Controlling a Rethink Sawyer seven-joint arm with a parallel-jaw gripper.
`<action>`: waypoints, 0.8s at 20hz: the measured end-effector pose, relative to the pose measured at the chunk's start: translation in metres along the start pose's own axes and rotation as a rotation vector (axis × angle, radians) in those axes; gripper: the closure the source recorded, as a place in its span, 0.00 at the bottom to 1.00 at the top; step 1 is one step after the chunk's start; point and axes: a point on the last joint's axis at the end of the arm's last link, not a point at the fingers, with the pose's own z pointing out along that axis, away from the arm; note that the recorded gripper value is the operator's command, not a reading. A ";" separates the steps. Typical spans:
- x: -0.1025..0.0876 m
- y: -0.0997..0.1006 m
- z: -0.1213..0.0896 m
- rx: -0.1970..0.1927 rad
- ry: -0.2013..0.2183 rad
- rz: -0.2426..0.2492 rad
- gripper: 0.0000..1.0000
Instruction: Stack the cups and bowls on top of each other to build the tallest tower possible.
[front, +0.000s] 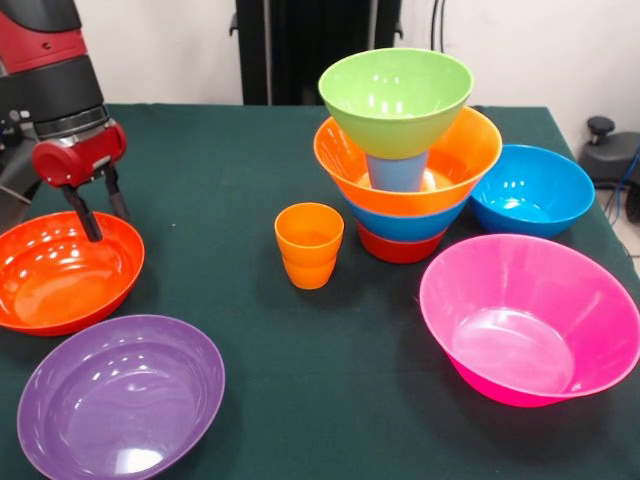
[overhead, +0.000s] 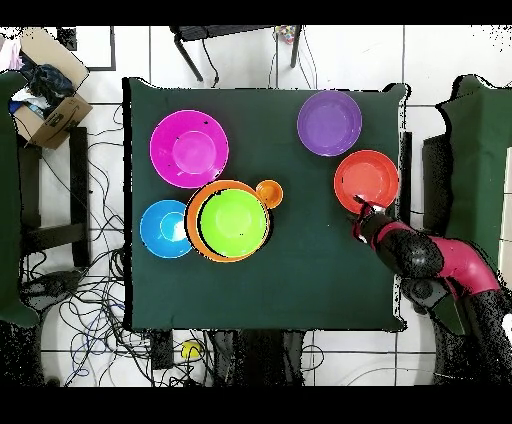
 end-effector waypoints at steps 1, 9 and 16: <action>0.000 0.000 0.000 0.000 0.000 0.001 0.00; 0.004 -0.004 0.001 0.007 0.003 0.010 0.00; 0.007 -0.003 0.010 0.009 -0.016 0.038 0.00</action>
